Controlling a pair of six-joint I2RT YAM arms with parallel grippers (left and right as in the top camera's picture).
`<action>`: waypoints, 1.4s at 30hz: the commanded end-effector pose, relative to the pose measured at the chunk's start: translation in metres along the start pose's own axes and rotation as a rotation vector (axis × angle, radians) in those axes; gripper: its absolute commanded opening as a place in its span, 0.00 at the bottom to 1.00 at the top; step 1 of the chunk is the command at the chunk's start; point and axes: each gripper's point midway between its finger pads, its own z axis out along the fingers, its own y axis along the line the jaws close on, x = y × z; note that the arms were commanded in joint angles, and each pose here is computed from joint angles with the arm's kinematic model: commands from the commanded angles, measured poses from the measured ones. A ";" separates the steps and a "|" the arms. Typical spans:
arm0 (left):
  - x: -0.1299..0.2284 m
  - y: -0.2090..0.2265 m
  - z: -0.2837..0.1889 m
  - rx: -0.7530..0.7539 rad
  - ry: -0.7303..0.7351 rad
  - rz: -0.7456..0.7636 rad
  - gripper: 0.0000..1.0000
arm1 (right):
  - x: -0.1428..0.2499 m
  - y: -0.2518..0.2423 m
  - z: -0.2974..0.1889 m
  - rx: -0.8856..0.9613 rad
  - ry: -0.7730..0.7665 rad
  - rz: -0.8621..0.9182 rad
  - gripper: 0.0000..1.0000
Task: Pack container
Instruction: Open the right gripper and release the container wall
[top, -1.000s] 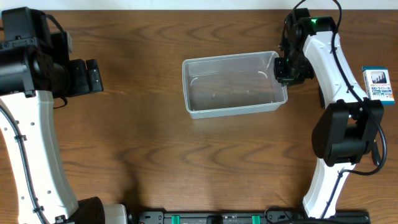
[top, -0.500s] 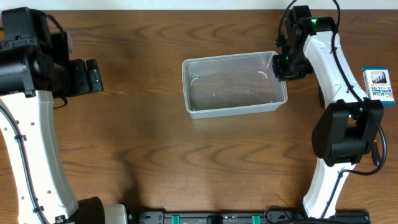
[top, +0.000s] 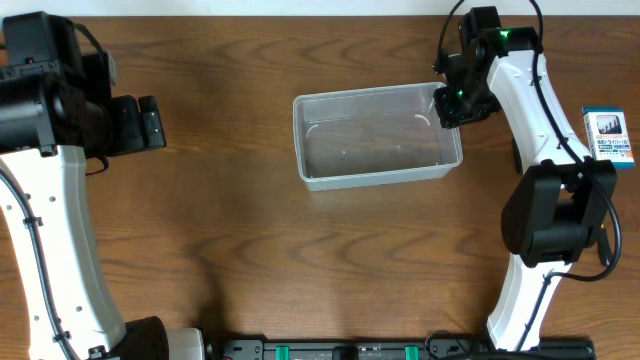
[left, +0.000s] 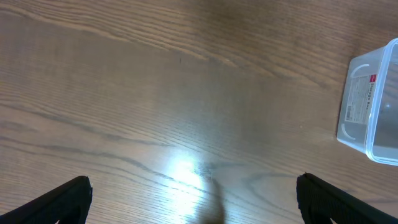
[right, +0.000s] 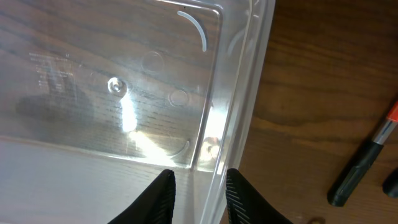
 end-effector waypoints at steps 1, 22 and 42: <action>-0.002 0.001 -0.003 -0.002 -0.009 -0.013 0.98 | 0.002 -0.003 0.008 -0.009 0.018 -0.001 0.31; -0.003 0.001 -0.003 -0.002 -0.010 -0.013 0.98 | -0.001 -0.029 0.009 0.042 -0.001 0.063 0.34; -0.003 0.001 -0.003 -0.002 -0.010 -0.013 0.98 | 0.007 -0.024 0.027 0.009 0.060 0.075 0.12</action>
